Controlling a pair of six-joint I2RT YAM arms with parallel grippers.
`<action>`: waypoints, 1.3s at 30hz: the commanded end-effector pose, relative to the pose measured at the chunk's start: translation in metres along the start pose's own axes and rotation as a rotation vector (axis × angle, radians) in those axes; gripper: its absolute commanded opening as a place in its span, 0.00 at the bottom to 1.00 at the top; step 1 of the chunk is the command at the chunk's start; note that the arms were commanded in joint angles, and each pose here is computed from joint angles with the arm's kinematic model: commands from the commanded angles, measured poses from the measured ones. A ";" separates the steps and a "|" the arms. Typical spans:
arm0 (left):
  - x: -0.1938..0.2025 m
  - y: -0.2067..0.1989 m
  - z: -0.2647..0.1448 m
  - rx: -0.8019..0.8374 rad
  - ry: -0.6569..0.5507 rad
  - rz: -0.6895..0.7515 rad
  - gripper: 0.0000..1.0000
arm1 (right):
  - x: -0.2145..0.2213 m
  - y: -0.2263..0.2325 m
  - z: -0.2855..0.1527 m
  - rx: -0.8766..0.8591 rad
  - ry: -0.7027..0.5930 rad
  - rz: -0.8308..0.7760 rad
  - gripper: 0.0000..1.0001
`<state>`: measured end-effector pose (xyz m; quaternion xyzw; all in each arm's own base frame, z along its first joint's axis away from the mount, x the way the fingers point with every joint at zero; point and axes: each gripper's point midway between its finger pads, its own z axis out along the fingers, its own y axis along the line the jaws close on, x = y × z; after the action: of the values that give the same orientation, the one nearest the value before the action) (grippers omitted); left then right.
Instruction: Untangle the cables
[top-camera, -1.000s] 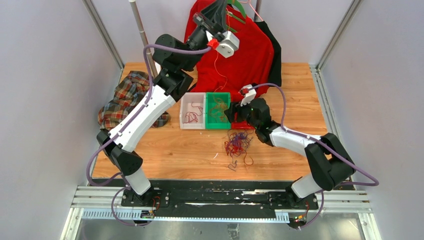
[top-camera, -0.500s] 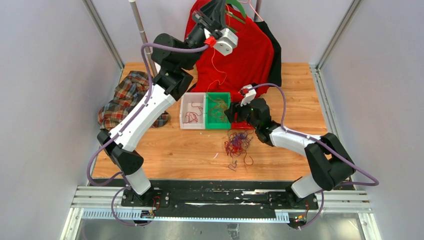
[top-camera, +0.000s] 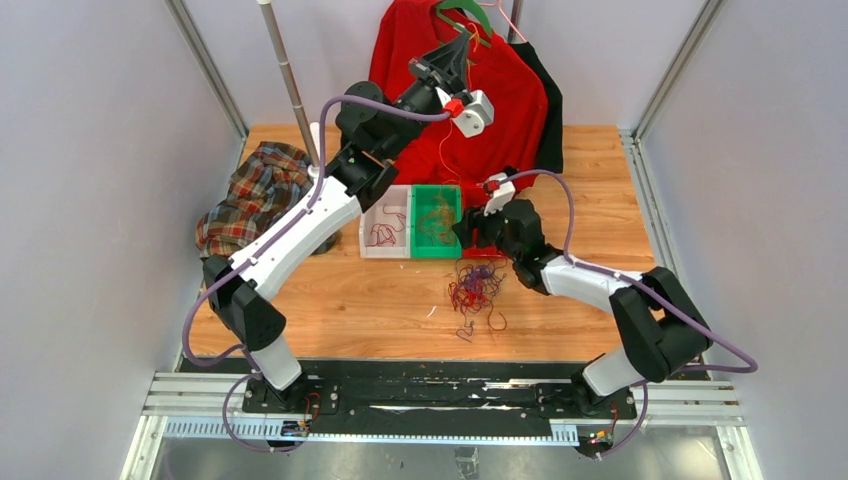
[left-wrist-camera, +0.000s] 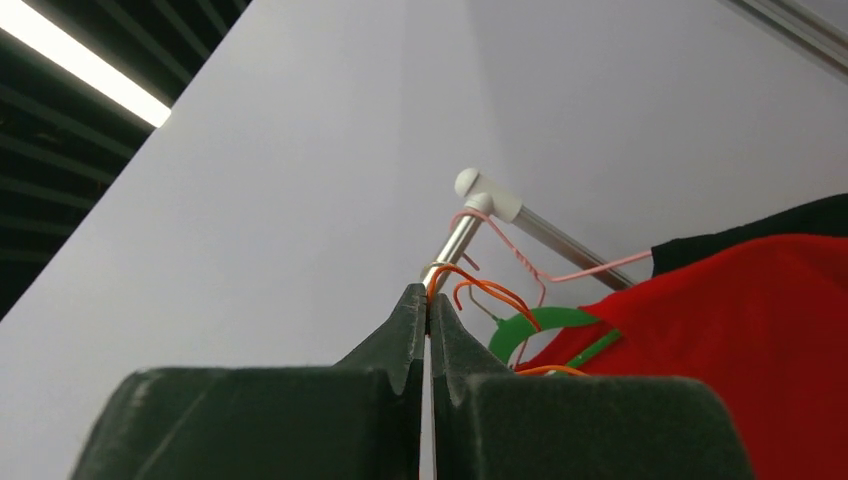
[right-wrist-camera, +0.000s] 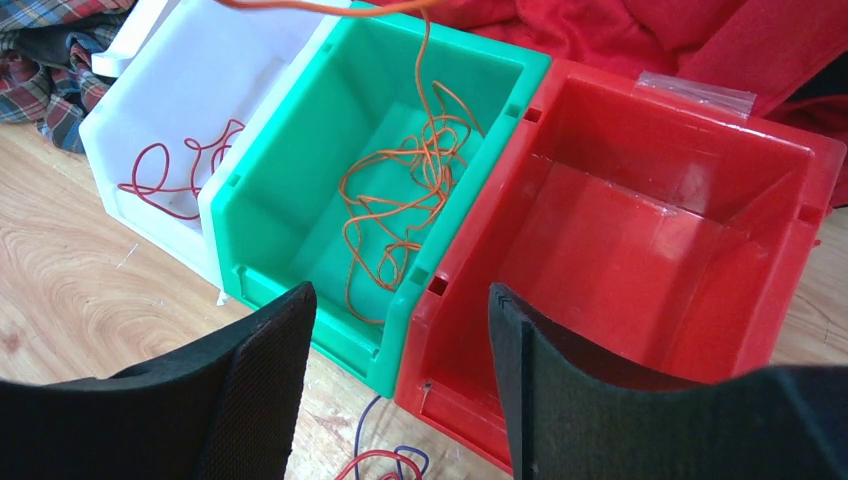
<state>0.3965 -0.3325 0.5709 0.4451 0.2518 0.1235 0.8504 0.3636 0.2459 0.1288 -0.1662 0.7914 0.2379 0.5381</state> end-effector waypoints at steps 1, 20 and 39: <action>0.000 0.009 -0.014 -0.002 0.025 -0.008 0.00 | -0.008 -0.010 -0.010 0.030 -0.029 -0.002 0.64; 0.090 -0.153 -0.112 0.478 0.512 -0.244 0.00 | -0.001 -0.060 -0.057 0.223 -0.089 0.093 0.63; 0.145 -0.234 -0.092 0.562 0.615 -0.251 0.00 | 0.004 -0.071 -0.066 0.273 -0.064 0.086 0.60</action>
<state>0.4570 -0.3390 0.2747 0.5891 0.5654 0.0752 0.5724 0.3478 0.1636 0.1334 -0.0602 0.8005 0.1766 0.5696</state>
